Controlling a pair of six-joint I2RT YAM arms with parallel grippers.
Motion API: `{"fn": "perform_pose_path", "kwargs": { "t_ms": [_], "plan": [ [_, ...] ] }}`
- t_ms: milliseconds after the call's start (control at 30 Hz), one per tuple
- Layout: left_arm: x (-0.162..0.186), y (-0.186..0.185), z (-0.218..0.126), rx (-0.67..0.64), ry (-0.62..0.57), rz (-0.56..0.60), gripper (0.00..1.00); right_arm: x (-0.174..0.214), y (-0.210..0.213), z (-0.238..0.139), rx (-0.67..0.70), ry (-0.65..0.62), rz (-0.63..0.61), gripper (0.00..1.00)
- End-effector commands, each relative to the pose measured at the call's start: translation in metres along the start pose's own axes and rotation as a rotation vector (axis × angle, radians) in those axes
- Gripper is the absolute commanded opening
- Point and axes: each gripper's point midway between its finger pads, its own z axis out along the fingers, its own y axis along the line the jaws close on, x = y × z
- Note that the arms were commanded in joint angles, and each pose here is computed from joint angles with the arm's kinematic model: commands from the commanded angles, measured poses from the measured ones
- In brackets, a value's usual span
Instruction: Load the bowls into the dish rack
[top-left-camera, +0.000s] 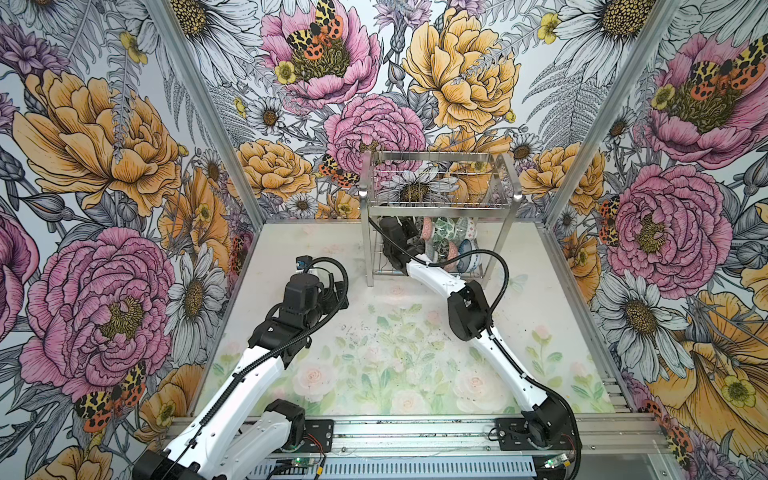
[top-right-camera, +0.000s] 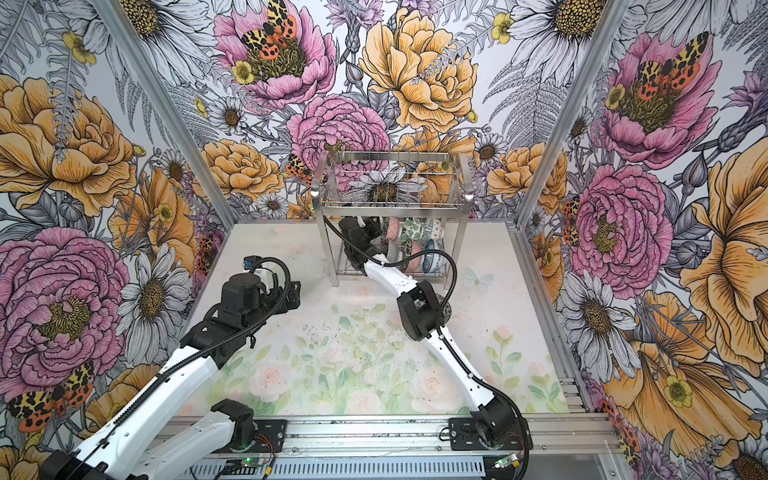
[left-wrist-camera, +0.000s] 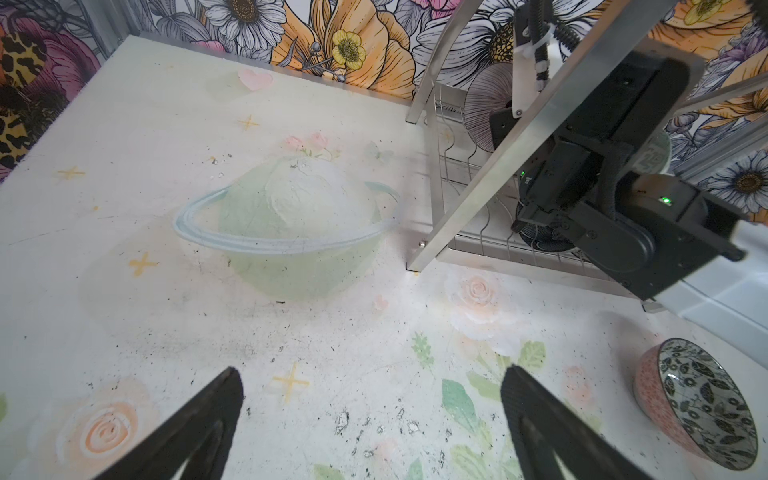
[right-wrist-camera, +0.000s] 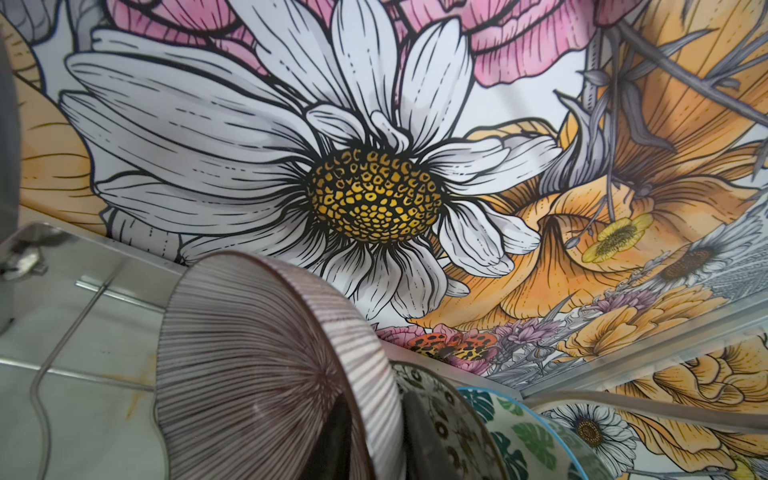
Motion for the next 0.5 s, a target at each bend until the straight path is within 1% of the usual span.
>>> {"fn": "perform_pose_path", "kwargs": {
  "t_ms": [0, 100, 300, 467],
  "plan": [
    [-0.005, -0.002, -0.002, 0.026, -0.023, -0.001, 0.99, -0.004, 0.007, -0.005, -0.018, -0.013, -0.019, 0.25],
    [-0.006, -0.003, -0.001, 0.03, -0.023, -0.002, 0.99, -0.005, 0.008, -0.007, -0.026, -0.013, -0.026, 0.26],
    [-0.005, -0.003, 0.0, 0.03, -0.021, -0.005, 0.99, -0.008, 0.003, -0.015, -0.042, -0.009, -0.022, 0.34],
    [-0.003, -0.003, 0.0, 0.034, -0.019, -0.008, 0.99, -0.009, -0.004, -0.022, -0.051, -0.01, -0.009, 0.35]
  ]
}}
